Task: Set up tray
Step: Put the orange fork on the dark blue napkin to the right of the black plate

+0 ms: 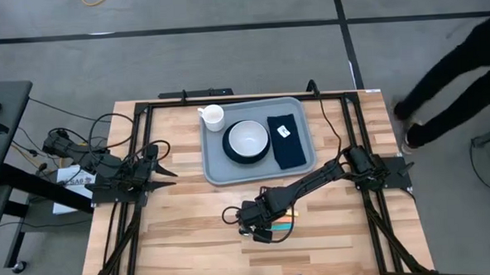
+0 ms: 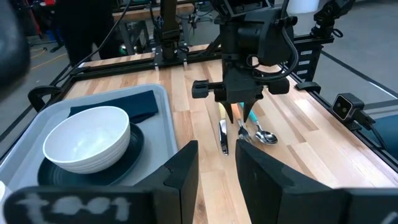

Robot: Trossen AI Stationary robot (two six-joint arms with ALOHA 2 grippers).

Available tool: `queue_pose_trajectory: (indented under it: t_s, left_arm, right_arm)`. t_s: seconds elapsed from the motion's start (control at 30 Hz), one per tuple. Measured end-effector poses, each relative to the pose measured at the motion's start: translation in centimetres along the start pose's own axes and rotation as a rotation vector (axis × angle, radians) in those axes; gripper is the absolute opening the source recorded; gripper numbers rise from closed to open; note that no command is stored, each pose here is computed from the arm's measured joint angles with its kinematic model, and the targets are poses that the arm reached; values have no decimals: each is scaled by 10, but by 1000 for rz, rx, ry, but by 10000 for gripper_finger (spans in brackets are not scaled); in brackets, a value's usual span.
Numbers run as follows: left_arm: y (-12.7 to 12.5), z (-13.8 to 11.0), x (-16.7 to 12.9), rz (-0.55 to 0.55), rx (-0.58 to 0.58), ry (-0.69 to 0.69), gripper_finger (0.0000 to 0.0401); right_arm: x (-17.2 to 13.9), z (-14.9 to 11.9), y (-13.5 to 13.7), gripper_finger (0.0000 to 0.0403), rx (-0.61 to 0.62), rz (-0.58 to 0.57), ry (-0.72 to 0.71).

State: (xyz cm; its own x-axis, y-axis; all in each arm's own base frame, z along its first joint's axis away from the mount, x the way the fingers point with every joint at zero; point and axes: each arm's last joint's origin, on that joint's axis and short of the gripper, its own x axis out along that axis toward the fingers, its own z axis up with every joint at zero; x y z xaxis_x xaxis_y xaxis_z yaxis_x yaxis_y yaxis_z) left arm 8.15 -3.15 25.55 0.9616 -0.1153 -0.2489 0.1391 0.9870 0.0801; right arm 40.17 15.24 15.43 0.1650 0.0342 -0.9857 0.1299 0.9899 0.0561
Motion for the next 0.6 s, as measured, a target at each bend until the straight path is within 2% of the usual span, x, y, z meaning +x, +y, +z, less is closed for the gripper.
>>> queue_pose_trajectory:
  t_s: [0.6]
  left_arm:
    - [0, 0, 0, -1, 0, 0, 96]
  right_arm:
    - [3, 3, 2, 111, 1, 14, -28]
